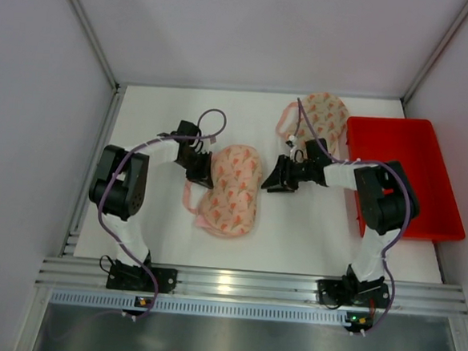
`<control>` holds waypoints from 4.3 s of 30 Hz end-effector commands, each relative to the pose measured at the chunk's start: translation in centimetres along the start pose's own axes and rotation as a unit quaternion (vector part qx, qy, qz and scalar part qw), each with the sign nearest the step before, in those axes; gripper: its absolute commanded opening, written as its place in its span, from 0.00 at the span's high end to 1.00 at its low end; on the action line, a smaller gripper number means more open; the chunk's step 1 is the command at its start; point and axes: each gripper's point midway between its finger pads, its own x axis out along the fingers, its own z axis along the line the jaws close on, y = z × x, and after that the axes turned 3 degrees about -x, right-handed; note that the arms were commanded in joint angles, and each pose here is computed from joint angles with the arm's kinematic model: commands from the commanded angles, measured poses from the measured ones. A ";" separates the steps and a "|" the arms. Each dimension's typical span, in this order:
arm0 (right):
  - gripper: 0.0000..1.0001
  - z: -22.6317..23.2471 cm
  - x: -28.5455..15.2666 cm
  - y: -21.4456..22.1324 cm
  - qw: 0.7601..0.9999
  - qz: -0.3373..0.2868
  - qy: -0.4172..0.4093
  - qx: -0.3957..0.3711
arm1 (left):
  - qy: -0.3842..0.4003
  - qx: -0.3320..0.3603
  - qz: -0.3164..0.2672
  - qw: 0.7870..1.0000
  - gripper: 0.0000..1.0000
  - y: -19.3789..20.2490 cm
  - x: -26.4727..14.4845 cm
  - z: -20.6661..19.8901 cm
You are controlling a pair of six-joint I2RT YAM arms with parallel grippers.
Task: Place the bra in the laundry bag and zip it closed
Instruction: Adjust the laundry bag at the center of the board, then zip the zipper on the laundry bag.
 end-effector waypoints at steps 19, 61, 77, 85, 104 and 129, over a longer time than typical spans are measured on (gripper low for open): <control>0.95 4.5 4.2 -1.3 0.980 -0.049 -0.185 0.047 | -0.054 -0.014 0.041 0.998 1.00 1.6 2.2 4.1; 0.39 4.5 3.7 3.5 0.996 -0.020 -0.079 0.038 | -0.132 -0.041 -0.006 0.990 1.00 -0.3 1.5 7.3; 1.00 6.0 6.3 1.6 0.995 0.014 -0.083 0.048 | -0.108 -0.005 -0.068 0.992 0.90 -4.5 -0.5 6.1; 1.00 4.7 7.0 0.7 0.996 0.043 -0.037 0.062 | -0.100 0.170 -0.196 0.961 0.31 -9.7 -10.2 1.9; 1.00 4.5 7.2 1.1 0.991 0.073 0.004 0.111 | -0.014 0.771 0.010 0.636 0.24 7.4 -7.8 -12.9; 1.00 7.2 7.3 1.2 0.993 0.073 -0.009 0.095 | -0.125 0.832 0.249 0.480 0.30 9.9 0.1 -13.3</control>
